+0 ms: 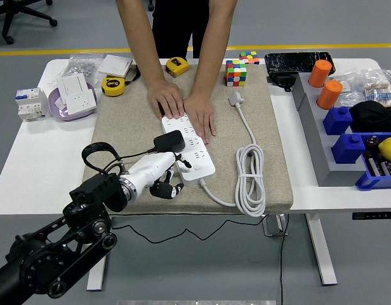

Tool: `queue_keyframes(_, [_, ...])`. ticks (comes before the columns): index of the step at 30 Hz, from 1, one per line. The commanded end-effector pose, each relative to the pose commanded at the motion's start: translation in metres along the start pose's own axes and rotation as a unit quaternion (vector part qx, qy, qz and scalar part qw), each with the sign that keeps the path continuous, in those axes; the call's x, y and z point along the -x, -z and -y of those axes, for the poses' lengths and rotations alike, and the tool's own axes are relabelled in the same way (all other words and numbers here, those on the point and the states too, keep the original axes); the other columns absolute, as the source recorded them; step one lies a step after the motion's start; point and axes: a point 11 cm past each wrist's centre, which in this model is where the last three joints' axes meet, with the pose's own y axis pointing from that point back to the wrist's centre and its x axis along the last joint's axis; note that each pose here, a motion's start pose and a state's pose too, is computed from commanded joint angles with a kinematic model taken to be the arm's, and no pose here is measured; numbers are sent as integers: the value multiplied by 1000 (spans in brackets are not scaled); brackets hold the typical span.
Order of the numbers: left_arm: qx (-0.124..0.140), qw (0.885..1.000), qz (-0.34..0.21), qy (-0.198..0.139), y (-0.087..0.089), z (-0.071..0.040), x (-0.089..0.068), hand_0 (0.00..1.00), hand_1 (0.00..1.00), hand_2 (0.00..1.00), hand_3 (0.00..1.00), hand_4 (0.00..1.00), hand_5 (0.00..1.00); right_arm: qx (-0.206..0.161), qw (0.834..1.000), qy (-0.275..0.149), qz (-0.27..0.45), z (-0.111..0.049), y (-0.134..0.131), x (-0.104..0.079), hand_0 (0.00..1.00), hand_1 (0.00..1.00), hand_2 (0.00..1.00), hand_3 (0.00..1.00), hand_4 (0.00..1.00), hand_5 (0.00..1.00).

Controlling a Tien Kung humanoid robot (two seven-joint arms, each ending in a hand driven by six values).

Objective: Pick up the plug,place it near the board,insert it into the board,press the button

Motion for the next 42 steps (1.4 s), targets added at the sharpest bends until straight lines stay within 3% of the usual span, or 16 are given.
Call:
queue_keyframes(1, [1, 1000, 0, 1, -1, 1, 1, 127, 22, 151, 865, 639, 2, 0, 1000, 0, 0, 0, 0, 0, 844, 732, 704, 648, 944, 607])
queue_keyframes(13, [-6, 1000, 5, 11, 0, 10, 8, 126, 22, 152, 860, 637, 2, 0, 1000, 1, -4, 0, -1, 0, 844, 732, 704, 648, 944, 606])
queue_keyframes(42, [-3, 1000, 10, 28, -4, 12, 15, 128, 22, 154, 846, 623, 2, -2, 1000, -1, -1, 0, 1, -1, 843, 732, 704, 648, 944, 605])
